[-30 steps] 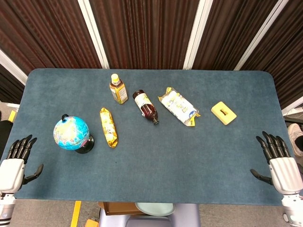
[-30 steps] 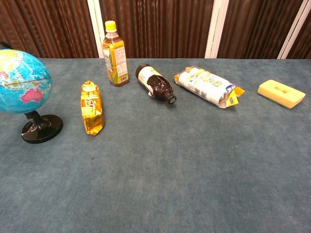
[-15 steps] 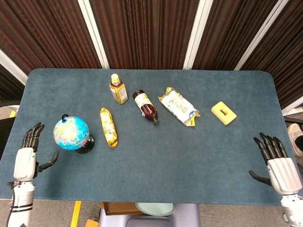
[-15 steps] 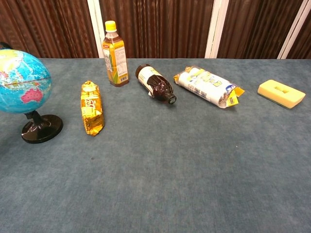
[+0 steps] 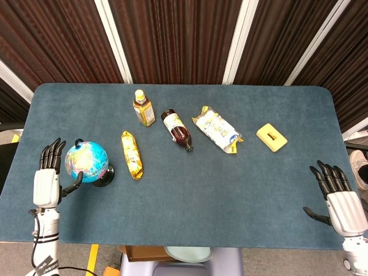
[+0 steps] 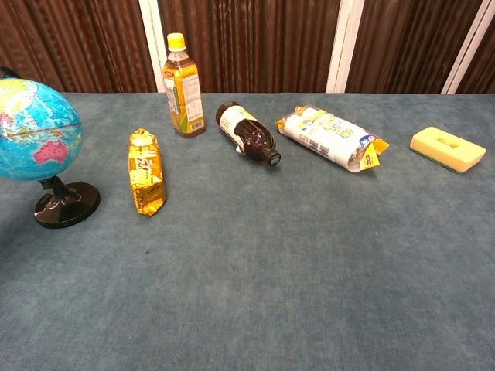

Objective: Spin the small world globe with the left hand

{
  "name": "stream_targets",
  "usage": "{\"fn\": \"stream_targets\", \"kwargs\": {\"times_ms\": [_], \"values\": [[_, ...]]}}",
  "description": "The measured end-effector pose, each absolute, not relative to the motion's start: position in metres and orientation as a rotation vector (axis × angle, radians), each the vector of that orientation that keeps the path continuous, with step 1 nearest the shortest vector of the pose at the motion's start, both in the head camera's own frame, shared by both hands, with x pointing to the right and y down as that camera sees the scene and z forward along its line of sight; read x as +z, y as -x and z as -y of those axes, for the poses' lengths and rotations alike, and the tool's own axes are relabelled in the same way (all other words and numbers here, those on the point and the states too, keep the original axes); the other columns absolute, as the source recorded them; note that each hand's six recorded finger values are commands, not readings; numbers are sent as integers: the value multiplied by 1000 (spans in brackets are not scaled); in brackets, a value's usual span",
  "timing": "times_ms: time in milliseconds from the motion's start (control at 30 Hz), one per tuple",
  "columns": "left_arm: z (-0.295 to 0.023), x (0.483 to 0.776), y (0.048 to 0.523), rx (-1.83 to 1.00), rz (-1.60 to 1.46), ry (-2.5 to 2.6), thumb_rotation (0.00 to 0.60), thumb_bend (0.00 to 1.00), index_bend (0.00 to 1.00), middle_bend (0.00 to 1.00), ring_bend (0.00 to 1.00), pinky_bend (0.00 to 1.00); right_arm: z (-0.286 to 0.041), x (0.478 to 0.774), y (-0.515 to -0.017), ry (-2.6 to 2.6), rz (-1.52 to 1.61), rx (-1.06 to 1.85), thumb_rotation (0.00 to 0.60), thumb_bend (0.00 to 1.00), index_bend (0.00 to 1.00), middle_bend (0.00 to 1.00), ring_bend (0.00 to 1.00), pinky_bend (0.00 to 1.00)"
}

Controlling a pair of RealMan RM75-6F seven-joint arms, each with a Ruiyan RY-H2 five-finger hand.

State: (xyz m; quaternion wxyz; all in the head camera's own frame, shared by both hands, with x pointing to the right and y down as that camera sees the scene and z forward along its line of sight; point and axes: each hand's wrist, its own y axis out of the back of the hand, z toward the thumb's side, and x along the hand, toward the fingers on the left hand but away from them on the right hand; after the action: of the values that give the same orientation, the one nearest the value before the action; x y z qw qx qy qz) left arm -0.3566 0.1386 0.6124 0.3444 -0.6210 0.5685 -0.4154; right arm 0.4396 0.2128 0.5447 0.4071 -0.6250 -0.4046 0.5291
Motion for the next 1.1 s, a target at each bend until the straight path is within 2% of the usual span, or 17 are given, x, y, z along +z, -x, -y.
{"fn": "stream_targets", "kwargs": {"times_ms": [1100], "values": [[-139, 624, 383, -1188, -1510, 1602, 600, 346, 0, 0, 0, 15, -214, 547, -437, 1573, 1014, 1343, 600, 52, 0, 0, 0, 0]]}}
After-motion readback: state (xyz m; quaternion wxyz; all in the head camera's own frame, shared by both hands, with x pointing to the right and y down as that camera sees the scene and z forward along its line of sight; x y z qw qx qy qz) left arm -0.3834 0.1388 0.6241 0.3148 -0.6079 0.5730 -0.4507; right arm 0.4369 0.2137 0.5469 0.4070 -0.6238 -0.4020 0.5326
